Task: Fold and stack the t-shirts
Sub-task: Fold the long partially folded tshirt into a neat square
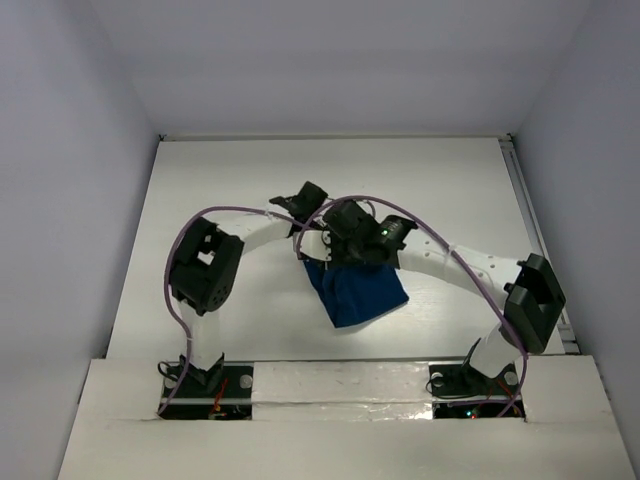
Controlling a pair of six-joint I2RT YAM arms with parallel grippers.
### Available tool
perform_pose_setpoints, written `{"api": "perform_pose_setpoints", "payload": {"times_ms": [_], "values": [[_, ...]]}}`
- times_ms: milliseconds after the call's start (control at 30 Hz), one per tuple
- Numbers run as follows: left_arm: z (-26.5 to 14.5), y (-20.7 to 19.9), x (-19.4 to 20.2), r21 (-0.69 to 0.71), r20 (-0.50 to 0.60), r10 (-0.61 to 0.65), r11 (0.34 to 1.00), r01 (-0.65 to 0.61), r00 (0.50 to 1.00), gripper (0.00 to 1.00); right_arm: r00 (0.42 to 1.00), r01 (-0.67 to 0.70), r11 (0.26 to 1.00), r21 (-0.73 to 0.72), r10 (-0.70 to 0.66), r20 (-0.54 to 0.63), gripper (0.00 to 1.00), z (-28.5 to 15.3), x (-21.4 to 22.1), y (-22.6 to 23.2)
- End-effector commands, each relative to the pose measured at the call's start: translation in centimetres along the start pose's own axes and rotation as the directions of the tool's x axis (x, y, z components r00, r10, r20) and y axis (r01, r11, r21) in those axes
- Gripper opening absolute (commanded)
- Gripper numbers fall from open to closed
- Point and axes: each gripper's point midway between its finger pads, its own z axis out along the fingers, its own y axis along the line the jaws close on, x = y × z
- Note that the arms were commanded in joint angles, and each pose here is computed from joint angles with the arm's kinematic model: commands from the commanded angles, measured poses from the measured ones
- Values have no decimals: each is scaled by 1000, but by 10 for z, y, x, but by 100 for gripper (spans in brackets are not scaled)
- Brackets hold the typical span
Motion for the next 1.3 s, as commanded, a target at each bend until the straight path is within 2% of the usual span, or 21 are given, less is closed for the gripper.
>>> {"api": "perform_pose_setpoints", "payload": {"times_ms": [0,133,233,433,767,867,1000,1033,1100,1200,1233,1267], "values": [[-65,-5,-81,-140,215,186,977,-158,959,0,995,-35,989,141,21,96,0,-4,-26,-44],[-112,19,-101,-242,307,179,965,-105,935,0,995,-41,988,148,26,96,0,-2,-27,-45],[-136,34,-101,-284,341,164,957,-65,926,0,997,-36,991,132,26,73,0,9,-24,-42],[-152,46,-89,-355,347,156,935,-24,925,0,1000,-22,996,90,23,-7,0,35,-10,-31],[-194,60,-70,-416,415,141,908,50,899,0,995,-60,987,151,71,-69,0,67,-5,-47],[-193,58,-63,-408,415,134,912,53,900,0,992,-75,976,204,95,-87,1,76,-3,-56],[-187,55,-57,-388,412,125,920,49,902,0,983,-90,955,284,131,-129,17,88,5,-67],[-187,55,-56,-389,408,130,920,44,904,0,982,-92,952,293,136,-133,30,91,6,-67],[-185,54,-53,-386,405,126,921,44,906,0,977,-114,929,352,169,-129,37,91,8,-75],[-185,55,-48,-387,404,122,921,49,907,0,969,-139,895,423,211,-128,68,84,14,-88],[-184,55,-47,-384,403,119,922,49,908,0,969,-146,885,442,217,-114,72,82,12,-93],[-183,54,-45,-383,401,121,922,47,908,0,964,-161,864,477,242,-114,71,76,17,-100]]}}
